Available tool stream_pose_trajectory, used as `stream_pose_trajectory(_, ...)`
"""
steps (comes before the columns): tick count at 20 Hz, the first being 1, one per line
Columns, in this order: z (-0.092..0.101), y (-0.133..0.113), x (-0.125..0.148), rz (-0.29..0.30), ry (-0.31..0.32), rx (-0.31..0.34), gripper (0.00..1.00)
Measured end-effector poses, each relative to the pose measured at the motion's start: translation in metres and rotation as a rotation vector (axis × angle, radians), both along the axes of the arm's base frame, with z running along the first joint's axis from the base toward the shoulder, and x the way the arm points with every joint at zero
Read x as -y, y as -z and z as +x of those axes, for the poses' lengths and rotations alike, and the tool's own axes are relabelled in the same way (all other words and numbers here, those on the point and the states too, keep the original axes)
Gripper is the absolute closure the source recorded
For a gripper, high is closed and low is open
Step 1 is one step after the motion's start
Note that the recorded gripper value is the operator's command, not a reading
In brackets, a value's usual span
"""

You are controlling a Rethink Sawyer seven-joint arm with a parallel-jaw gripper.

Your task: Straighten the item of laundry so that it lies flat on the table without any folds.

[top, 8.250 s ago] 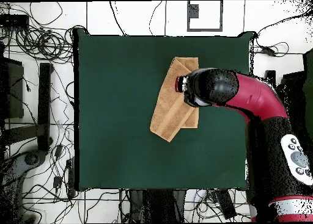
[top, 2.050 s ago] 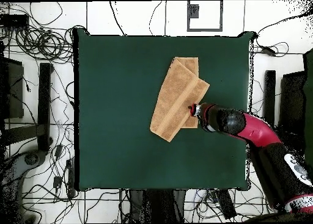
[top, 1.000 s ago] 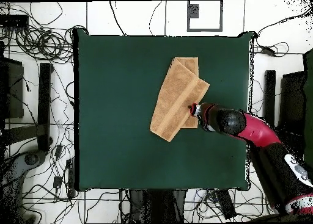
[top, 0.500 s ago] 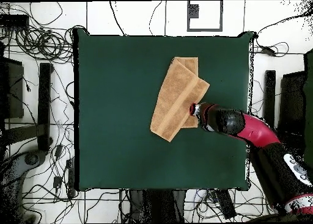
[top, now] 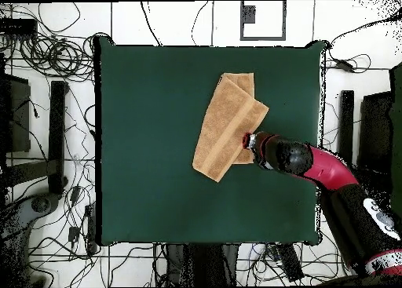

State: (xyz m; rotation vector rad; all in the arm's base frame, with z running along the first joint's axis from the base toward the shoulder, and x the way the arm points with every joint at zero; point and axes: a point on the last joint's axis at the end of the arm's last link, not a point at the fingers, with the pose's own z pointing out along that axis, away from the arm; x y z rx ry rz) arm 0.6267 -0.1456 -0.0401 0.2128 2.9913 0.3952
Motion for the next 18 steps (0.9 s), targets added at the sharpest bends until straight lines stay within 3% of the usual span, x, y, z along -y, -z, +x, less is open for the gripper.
stream_pose_trajectory(18, 0.017, -0.021, -0.031, -0.021, -0.052, 0.029, 1.00)
